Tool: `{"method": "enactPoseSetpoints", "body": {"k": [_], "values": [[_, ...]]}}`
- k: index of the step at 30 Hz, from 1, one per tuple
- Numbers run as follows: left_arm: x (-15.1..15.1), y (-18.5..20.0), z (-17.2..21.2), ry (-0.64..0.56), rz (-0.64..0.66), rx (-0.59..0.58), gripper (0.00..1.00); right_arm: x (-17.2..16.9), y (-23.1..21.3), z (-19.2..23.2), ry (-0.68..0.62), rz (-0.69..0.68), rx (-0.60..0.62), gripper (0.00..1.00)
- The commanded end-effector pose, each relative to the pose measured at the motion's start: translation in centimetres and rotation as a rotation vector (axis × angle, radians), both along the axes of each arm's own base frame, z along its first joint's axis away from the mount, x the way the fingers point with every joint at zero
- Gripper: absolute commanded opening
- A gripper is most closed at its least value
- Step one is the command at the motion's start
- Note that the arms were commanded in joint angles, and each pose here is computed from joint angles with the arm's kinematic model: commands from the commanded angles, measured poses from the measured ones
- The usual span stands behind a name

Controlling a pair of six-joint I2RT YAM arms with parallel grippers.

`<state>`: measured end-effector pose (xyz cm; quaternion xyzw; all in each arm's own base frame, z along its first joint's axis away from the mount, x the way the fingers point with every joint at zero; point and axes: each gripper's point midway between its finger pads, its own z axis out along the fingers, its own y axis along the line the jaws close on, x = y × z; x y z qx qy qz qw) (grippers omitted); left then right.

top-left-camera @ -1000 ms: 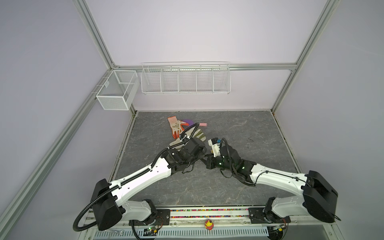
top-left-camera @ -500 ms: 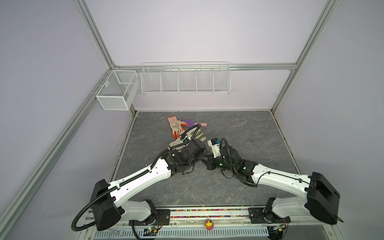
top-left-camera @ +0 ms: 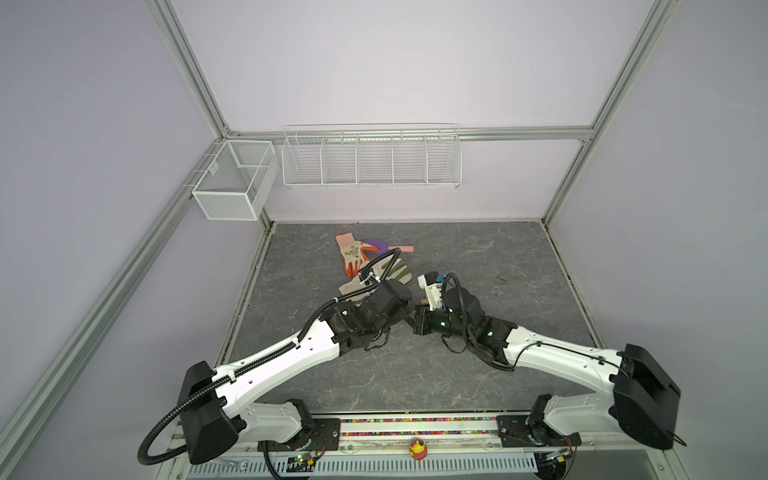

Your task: Unlock with the key

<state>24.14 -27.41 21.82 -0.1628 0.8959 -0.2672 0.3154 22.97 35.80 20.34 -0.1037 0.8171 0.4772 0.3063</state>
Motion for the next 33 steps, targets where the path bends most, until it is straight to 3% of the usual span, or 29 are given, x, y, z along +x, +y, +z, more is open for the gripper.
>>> {"method": "enactPoseSetpoints", "body": {"k": [1,10,17,19,29,33], "values": [[-2.8,-1.4,-3.3,0.131,-0.109,0.022,0.0,-0.6,2.6,10.1,-0.201,0.079,0.301,0.07],[-2.1,-1.0,-2.1,0.096,-0.101,0.048,0.0,0.5,1.5,7.3,-0.226,0.014,0.145,0.07],[0.7,0.2,-0.3,0.001,-0.017,0.032,0.0,-0.7,0.5,4.9,-0.256,0.064,0.058,0.33],[1.2,0.4,0.1,-0.028,0.005,0.015,0.0,-1.3,0.3,4.7,-0.256,0.089,0.055,0.35],[1.5,1.0,1.1,-0.061,0.02,-0.015,0.0,0.0,-1.4,5.0,-0.181,0.079,0.104,0.33],[1.5,1.2,1.9,-0.08,0.025,-0.032,0.0,-0.5,-1.4,4.6,-0.179,0.108,0.071,0.31]]}}
